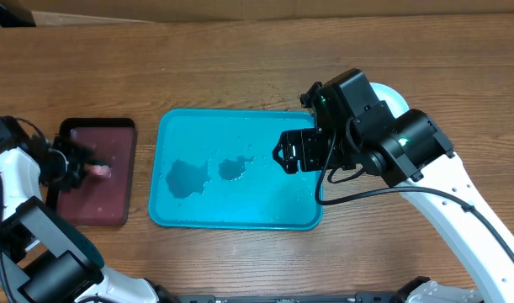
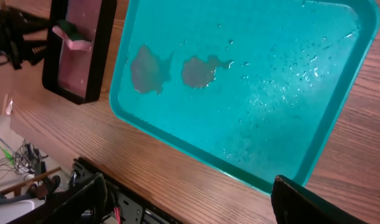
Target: Clean dirty plates on tray and stack at the side
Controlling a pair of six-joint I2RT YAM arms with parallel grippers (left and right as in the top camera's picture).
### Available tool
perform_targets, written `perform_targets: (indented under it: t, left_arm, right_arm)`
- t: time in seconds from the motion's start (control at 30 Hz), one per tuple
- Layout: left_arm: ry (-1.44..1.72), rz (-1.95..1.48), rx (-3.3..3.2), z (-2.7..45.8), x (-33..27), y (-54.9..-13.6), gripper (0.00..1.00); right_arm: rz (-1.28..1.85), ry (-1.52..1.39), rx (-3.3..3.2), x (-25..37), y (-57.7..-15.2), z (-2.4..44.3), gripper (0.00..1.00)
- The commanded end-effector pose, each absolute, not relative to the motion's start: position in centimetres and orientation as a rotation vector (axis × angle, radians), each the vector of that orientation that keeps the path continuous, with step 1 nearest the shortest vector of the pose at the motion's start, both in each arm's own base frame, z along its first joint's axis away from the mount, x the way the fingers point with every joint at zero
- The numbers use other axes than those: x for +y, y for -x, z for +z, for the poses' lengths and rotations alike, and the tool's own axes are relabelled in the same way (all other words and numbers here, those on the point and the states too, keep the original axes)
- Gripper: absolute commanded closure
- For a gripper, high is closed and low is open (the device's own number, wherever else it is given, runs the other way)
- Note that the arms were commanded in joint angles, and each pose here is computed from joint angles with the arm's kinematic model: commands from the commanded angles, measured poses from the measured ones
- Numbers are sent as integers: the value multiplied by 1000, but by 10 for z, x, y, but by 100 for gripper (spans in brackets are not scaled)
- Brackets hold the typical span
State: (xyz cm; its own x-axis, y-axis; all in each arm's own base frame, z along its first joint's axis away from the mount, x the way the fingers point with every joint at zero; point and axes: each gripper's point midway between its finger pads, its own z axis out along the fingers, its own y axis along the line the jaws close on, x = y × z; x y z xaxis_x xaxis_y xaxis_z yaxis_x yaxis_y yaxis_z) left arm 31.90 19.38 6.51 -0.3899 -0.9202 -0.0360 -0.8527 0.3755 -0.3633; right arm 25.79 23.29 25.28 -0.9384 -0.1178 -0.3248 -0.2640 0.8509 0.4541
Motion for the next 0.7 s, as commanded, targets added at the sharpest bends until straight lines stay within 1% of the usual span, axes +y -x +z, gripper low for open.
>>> perform_targets:
  t: [0.0, 0.03, 0.13, 0.17, 0.23, 0.3, 0.37, 0.53, 0.57, 0.6, 0.63, 0.67]
  left_arm:
    - [1648, 14, 2462, 59, 231, -283, 55]
    - [1662, 63, 2475, 59, 233, -277, 58]
    - [1692, 89, 2507, 58, 229, -267, 78]
    - [1705, 82, 2503, 59, 228, -266, 81]
    - [1718, 56, 2493, 65, 227, -269, 91]
    - [1708, -3, 2469, 73, 226, -280, 93]
    - [1672, -110, 2438, 85, 223, -296, 91]
    - [1429, -487, 2364, 113, 199, -352, 79]
    - [1411, -493, 2367, 112, 198, -355, 82]
    - [1403, -483, 2373, 110, 197, -356, 88]
    - [1394, -474, 2382, 107, 195, -359, 93]
    - [1383, -473, 2395, 102, 192, -362, 96]
  right_arm:
    - [742, 287, 2706, 232, -256, 266, 14]
    - [742, 287, 2707, 232, -256, 266, 14]
    - [741, 287, 2709, 232, -255, 265, 14]
    - [739, 286, 2713, 231, -255, 265, 14]
    - [736, 286, 2720, 231, -253, 264, 13]
    - [732, 286, 2727, 230, -252, 263, 13]
    - [732, 285, 2728, 230, -252, 263, 13]
    - [710, 278, 2723, 228, -255, 263, 13]
    - [710, 278, 2721, 228, -255, 263, 13]
    - [712, 278, 2719, 228, -255, 263, 13]
    - [713, 279, 2716, 229, -256, 263, 13]
    - [715, 279, 2713, 229, -256, 264, 13]
